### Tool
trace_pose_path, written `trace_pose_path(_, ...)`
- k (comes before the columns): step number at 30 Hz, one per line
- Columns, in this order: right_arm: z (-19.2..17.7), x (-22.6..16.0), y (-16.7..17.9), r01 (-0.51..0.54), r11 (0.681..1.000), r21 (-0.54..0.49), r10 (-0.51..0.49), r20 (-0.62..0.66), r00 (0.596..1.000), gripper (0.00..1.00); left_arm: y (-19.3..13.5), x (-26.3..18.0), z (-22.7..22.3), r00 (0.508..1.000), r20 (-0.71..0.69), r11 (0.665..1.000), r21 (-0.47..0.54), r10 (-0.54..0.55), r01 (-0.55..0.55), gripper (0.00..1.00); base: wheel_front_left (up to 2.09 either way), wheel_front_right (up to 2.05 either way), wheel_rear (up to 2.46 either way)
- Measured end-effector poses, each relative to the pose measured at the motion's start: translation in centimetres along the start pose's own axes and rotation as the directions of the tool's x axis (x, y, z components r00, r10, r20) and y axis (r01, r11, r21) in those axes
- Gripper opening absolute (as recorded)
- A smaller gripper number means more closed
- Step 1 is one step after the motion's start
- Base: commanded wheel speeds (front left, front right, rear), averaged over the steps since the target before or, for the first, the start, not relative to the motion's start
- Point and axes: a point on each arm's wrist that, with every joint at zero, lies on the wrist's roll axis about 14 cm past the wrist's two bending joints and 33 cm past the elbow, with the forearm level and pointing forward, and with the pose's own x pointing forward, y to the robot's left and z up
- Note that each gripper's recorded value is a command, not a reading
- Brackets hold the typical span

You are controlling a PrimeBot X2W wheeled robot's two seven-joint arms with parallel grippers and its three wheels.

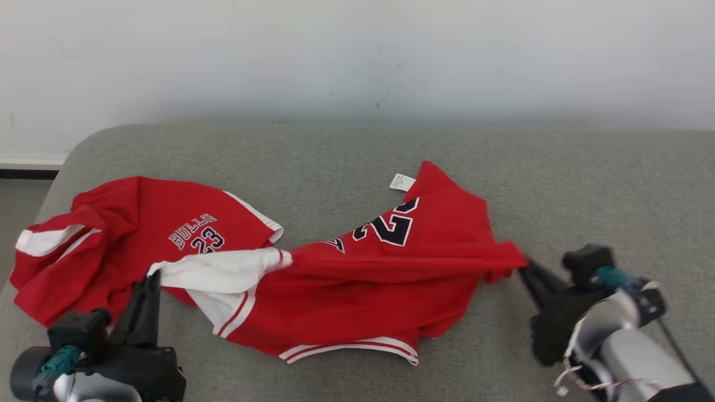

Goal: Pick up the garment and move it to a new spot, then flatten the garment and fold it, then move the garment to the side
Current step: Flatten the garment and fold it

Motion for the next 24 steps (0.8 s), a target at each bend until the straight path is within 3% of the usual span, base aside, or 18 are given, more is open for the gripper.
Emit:
trace_pose_path(7, 3.9, -1.8, -5.9, 0.154, 0.987, -0.043, -0.147, 0.133, 0.98, 0.0, -1.7, 1.6, 2.6, 0.995, 0.08, 0.997, 0.035, -0.066, 0.063, 0.0, 0.0, 0.0, 0.0)
trace_pose_path(13, 5.6, -4.5, -10.5, 0.291, 0.956, -0.039, -0.277, 0.209, 0.938, 0.0, -7.8, 1.9, 4.5, 0.956, 0.147, 0.967, 0.053, -0.254, 0.249, 0.0, 0.0, 0.0, 0.0)
trace_pose_path(18, 3.0, -6.0, -10.9, 0.309, 0.95, -0.039, -0.3, 0.156, 0.941, 0.0, -14.2, 0.7, 3.4, 0.899, 0.121, 0.906, -0.003, -0.421, 0.424, 0.0, 0.0, 0.0, 0.0)
trace_pose_path(24, -2.6, -6.6, -9.5, 0.278, 0.961, 0.004, -0.278, 0.01, 0.961, 0.0, -17.4, -1.1, -0.6, 0.853, -0.021, 0.852, -0.047, -0.522, 0.521, 0.0, 0.0, 0.0, 0.0)
